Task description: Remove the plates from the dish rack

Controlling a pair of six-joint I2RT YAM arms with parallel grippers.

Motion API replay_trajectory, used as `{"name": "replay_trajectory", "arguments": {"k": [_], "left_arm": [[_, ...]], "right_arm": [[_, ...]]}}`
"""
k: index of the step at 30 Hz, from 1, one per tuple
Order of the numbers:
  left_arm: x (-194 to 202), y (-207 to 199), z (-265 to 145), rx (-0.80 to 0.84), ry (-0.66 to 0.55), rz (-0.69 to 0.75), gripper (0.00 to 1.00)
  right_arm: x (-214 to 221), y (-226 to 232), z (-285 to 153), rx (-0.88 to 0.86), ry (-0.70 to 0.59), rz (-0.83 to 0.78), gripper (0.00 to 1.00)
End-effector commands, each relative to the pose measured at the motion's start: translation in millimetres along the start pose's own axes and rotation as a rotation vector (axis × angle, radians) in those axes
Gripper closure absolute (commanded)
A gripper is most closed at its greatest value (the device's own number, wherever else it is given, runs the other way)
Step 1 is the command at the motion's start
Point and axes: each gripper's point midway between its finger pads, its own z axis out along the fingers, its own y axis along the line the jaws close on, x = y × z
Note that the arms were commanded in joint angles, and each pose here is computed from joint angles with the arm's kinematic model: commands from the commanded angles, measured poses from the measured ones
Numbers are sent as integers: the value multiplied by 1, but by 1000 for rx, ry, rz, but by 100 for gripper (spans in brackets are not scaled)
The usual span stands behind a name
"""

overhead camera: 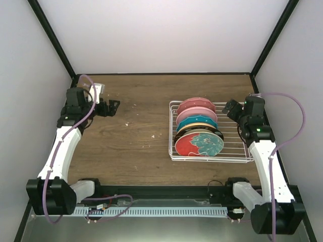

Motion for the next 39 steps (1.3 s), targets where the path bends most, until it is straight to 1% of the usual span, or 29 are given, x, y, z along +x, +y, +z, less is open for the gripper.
{"name": "replay_trajectory", "arguments": {"k": [1,3,5,7,9,12,15,17,19,25,30,35,39], "left_arm": [[-19,-29,0,90,-12,83,0],[-34,-69,0,164,-38,200,0],[-52,-117,-3,264,-85,314,0],[-65,-154,-6,381,-114,352,3],[-71,-184,-8,456,-119,420,4],[-58,-238,-12,576,-108,573,4],[-43,-281,-16,683,-107,668,5],[-33,-306,-18,742,-102,709,7],[-23,-327,-16,783,-96,736,13],[1,-373,-3,821,-101,793,17],[20,-400,0,855,-90,824,23],[36,-417,7,861,-72,852,31],[48,-421,17,830,-69,899,37]], "right_arm": [[-4,2,-1,25,13,-16,0],[-5,10,-3,-32,0,-90,0],[-5,19,-7,-93,-21,-129,0],[-9,29,-14,-159,-63,-129,0],[-12,37,-21,-213,-94,-102,0],[-10,43,-23,-255,-83,-80,0],[-2,43,-18,-251,-30,-75,0],[1,40,-17,-238,-15,-71,0],[1,39,-21,-236,-25,-61,0],[0,35,-34,-229,-44,-37,0],[3,33,-40,-223,-32,-36,0],[4,33,-45,-233,-35,-39,0],[4,35,-45,-243,-28,-45,0]]}}
